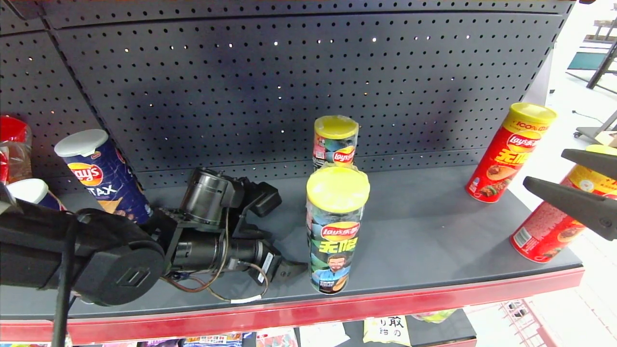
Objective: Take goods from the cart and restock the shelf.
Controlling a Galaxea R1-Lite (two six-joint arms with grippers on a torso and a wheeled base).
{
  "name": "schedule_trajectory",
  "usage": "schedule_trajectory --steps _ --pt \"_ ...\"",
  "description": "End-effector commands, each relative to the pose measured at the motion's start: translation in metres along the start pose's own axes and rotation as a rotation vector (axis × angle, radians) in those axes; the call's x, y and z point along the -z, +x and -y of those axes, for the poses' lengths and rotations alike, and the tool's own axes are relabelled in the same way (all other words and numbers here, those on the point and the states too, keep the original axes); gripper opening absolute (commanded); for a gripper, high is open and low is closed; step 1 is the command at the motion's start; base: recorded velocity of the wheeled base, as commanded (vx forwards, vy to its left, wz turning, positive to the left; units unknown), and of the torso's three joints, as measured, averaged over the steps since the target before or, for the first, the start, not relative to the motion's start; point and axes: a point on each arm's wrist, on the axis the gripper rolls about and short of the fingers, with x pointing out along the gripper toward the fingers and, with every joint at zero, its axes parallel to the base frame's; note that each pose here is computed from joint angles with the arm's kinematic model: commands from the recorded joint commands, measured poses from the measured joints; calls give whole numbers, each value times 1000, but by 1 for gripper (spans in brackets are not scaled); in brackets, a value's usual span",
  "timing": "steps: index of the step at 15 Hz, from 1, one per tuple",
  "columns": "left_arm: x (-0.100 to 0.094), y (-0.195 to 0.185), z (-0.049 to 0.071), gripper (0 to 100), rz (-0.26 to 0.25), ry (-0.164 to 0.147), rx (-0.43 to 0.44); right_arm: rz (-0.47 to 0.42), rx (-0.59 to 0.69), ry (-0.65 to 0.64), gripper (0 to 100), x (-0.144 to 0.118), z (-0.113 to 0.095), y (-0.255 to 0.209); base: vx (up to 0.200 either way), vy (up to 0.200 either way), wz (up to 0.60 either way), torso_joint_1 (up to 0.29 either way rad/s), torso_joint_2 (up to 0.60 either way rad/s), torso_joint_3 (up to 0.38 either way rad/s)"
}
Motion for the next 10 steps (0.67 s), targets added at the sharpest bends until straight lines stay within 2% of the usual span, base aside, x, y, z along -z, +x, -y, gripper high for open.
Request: schedule_trajectory --steps 1,10 --pt "0 1 0 100 -2 1 1 -1 0 0 100 0 0 0 0 0 0 0 0 0" --pt "-5 9 3 100 1 11 12 -7 1 3 100 4 -1 -2 0 0 0 0 0 0"
